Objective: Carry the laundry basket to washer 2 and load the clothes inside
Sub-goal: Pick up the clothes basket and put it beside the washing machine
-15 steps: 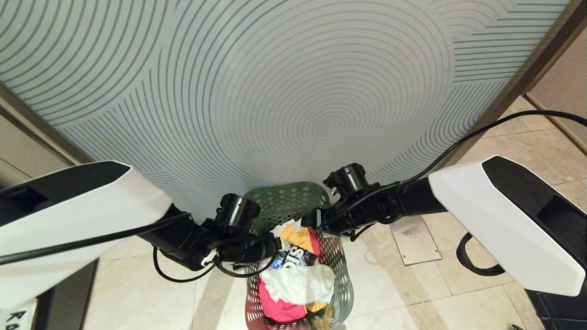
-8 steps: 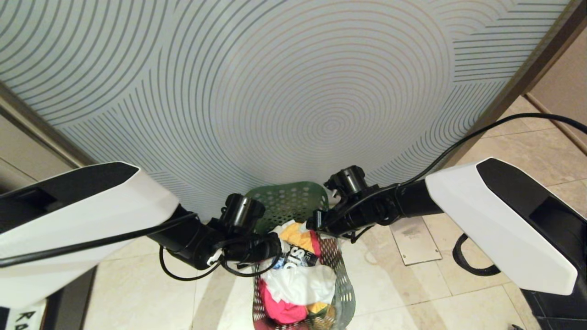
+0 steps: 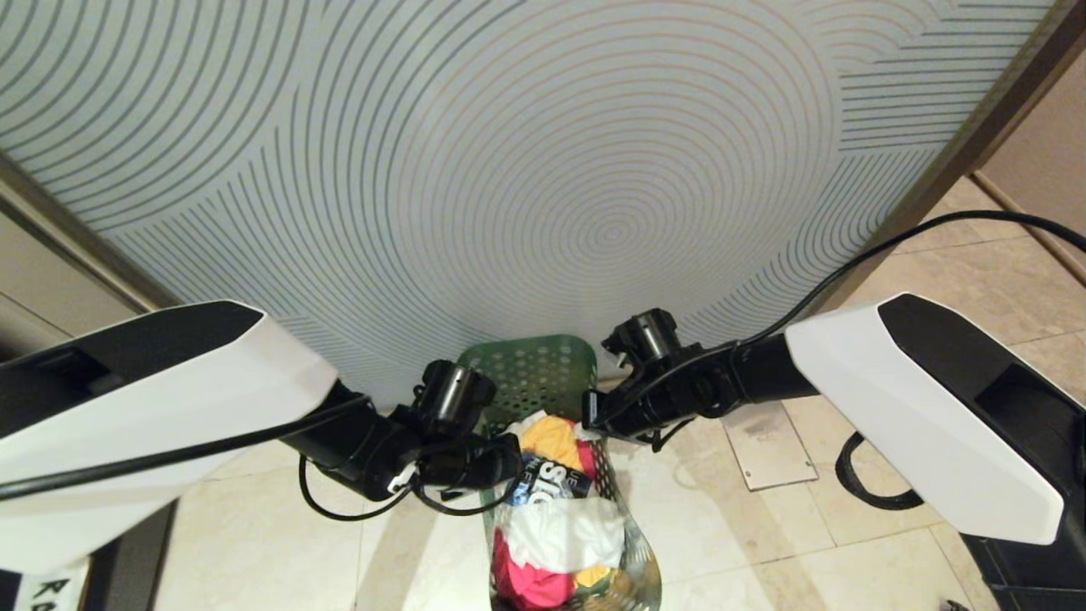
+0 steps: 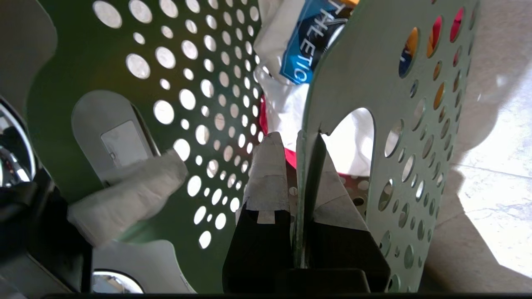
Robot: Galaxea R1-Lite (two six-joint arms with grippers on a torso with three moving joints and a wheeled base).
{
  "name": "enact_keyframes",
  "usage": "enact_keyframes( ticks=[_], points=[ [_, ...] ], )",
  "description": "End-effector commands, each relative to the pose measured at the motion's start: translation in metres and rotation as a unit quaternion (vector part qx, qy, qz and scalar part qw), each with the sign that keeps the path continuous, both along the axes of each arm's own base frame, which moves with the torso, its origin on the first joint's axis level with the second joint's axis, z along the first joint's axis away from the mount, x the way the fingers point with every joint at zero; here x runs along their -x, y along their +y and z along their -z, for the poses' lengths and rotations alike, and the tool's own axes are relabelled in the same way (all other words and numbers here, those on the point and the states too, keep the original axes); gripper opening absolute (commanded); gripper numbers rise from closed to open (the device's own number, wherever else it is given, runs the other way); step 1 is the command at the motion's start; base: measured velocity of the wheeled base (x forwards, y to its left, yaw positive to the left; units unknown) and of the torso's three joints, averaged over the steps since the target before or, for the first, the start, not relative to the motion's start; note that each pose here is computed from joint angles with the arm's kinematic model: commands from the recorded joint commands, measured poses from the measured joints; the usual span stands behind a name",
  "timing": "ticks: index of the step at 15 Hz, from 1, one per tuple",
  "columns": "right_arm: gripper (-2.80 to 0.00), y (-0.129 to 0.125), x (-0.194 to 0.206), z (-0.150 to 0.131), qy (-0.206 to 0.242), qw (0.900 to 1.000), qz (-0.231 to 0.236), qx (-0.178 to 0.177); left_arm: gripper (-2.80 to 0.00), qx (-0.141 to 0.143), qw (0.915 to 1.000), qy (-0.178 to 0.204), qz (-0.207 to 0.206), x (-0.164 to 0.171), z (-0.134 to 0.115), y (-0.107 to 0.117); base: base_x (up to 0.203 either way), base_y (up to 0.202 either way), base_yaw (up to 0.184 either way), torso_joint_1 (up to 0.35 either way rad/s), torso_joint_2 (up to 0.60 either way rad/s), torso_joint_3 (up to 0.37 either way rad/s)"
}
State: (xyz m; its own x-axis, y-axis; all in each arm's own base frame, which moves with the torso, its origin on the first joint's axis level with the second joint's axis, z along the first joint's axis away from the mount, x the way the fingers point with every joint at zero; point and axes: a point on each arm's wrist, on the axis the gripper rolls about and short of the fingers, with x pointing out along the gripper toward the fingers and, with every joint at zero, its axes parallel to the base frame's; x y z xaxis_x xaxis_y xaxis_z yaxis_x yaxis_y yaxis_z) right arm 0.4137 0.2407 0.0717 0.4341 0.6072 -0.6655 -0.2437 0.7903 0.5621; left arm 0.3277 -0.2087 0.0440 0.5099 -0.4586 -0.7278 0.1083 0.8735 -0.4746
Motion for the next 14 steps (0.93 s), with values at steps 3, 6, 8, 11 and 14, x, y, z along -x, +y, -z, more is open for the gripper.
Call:
enact_keyframes(
  ticks=[3, 6, 8, 11, 14],
  points=[
    [-2.8, -0.001, 0.006, -0.023, -0.012, 1.0, 0.004, -0.018, -2.8, 0.005, 1.0, 0.0, 0.008, 0.007, -0.013, -0.003, 0.0, 0.0, 0.0, 0.0, 0.0, 0.0],
    [-2.8, -0.002, 0.016, -0.048, -0.027, 0.999, 0.003, -0.032, -2.8, 0.021, 0.9996, 0.0, 0.019, 0.015, -0.032, -0.003, 0.0, 0.0, 0.0, 0.0, 0.0, 0.0],
    [-2.8, -0.001, 0.025, -0.067, -0.04, 0.998, -0.001, -0.042, -2.8, 0.048, 0.9985, 0.0, 0.025, 0.023, -0.051, -0.002, 0.0, 0.0, 0.0, 0.0, 0.0, 0.0],
    [-2.8, 0.002, 0.044, -0.087, -0.044, 0.998, -0.009, -0.054, -2.8, 0.056, 0.9979, 0.003, 0.031, 0.036, -0.071, 0.0, 0.0, 0.0, 0.0, 0.0, 0.0, 0.0],
    [-2.8, 0.002, 0.063, -0.106, -0.039, 0.997, -0.006, -0.073, -2.8, 0.061, 0.9977, 0.014, 0.026, 0.049, -0.091, 0.007, 0.0, 0.0, 0.0, 0.0, 0.0, 0.0]
  ],
)
